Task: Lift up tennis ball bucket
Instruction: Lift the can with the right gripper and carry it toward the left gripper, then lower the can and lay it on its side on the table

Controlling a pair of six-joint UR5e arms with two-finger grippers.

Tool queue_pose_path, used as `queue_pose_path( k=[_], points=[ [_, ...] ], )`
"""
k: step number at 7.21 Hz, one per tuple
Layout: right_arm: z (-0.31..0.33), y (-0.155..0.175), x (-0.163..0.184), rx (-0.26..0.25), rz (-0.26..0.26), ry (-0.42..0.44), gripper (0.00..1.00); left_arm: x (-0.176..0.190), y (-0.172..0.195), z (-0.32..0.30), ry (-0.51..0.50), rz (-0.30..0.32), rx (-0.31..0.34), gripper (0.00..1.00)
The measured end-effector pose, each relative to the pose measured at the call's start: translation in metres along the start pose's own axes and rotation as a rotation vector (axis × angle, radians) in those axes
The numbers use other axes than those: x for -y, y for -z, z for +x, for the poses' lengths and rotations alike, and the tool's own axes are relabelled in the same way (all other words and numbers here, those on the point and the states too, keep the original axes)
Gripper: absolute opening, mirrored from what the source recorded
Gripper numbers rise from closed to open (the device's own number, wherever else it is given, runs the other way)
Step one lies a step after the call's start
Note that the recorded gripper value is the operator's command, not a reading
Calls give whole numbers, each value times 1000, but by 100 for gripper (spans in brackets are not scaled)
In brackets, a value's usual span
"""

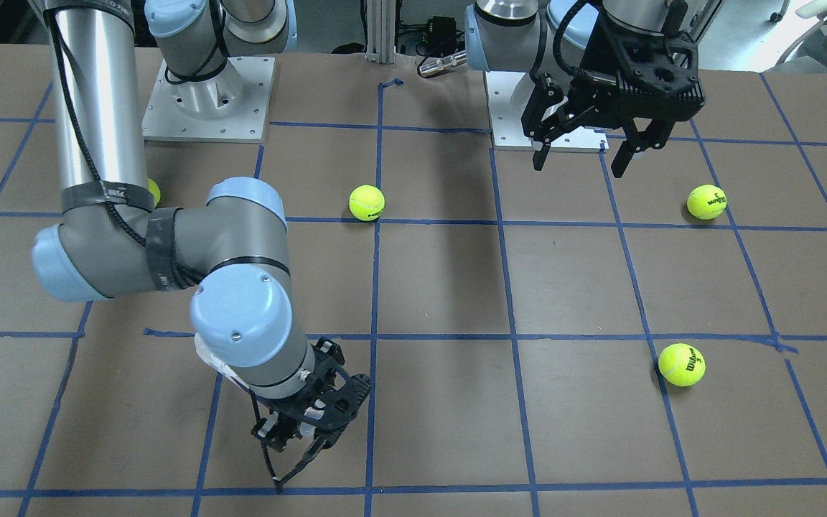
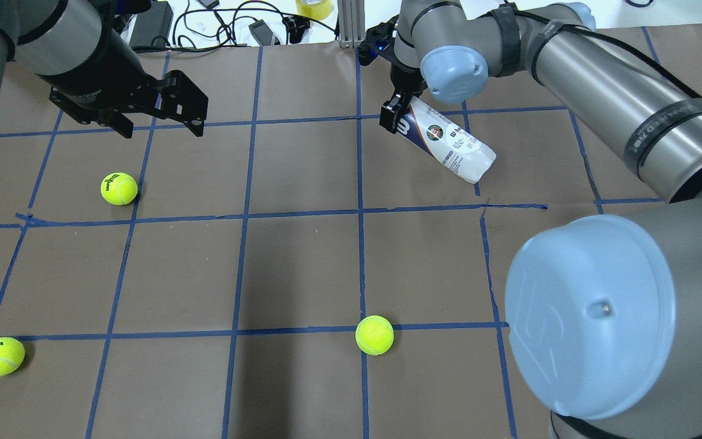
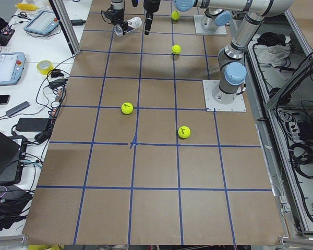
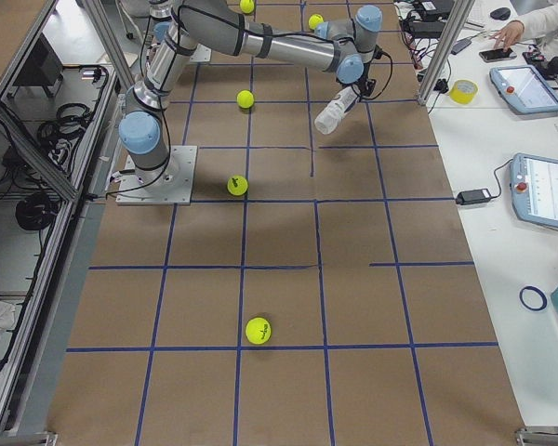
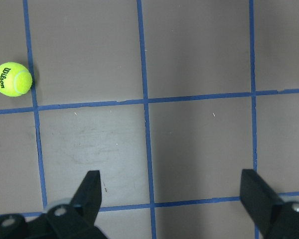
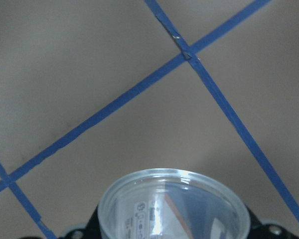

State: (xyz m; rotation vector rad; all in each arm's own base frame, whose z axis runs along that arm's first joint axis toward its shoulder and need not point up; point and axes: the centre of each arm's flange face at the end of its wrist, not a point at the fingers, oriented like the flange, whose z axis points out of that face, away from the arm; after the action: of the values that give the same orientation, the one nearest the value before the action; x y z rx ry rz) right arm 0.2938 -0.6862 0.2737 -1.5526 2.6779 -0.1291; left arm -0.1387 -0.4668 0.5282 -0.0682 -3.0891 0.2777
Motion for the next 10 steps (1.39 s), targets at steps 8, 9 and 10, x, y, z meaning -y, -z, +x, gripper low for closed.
queue_pose_path(
  k=[8,9,10],
  points=[
    [-161,-54,100,-15,-23,639,46,0,0,0,0,0,0,100],
    [-165,-64,102,-19,-23,652,50,0,0,0,0,0,0,100],
    [-168,-69,104,-19,-18,644,53,0,0,0,0,0,1,100]
  ],
)
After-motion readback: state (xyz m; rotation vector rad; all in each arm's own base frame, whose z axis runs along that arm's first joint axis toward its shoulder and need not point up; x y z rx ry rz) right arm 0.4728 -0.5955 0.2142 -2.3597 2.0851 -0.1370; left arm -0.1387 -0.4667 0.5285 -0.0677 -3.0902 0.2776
